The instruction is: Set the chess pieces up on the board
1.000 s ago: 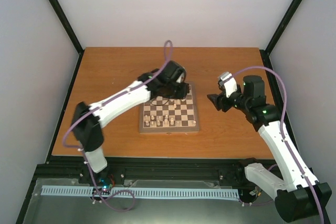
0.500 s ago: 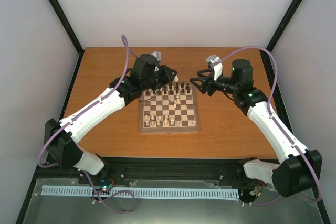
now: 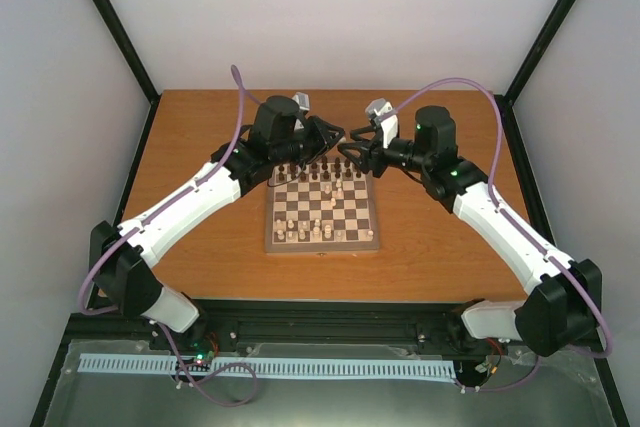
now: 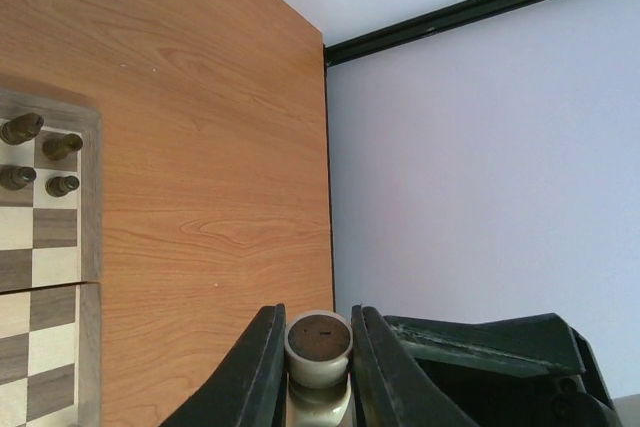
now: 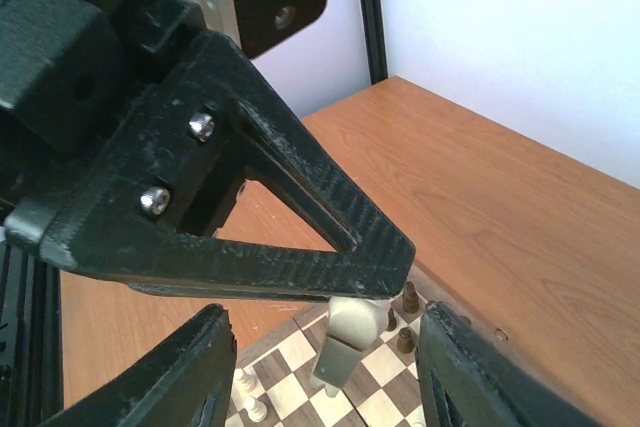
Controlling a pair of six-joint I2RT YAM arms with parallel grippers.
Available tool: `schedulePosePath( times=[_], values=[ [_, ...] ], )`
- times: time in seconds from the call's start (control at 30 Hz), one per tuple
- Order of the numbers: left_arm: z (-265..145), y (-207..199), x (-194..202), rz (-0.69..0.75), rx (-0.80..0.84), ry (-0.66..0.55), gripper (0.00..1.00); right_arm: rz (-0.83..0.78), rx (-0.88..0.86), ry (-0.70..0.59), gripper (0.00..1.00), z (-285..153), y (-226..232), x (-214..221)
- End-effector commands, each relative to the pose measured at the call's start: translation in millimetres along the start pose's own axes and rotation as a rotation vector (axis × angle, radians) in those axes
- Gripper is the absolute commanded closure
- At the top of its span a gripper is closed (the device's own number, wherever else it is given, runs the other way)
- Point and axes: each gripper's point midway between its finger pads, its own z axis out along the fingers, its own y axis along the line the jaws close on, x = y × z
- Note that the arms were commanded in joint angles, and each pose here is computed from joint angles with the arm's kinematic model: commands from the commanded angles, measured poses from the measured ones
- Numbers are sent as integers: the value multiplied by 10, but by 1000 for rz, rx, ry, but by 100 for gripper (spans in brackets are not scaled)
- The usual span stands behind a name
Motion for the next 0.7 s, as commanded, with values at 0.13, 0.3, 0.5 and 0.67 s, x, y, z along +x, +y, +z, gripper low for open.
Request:
schedulePosePath(
  times=[0.13,0.3,0.5,0.67],
  values=[
    [-175,-297,-137,-6,87,-46,97,-15,18,-28,54,62,10,-111],
    [-206,-311,-154,1,90,-57,97,-13,16,-25,63,60,20,-101],
    [-189,-289,-134,-5,90,-50,97,5,27,-17,67,81,-14,-60],
    [-176,-292,-122,-6,94,-42,97,13,52,-25,74,85,-62,-79]
  ],
)
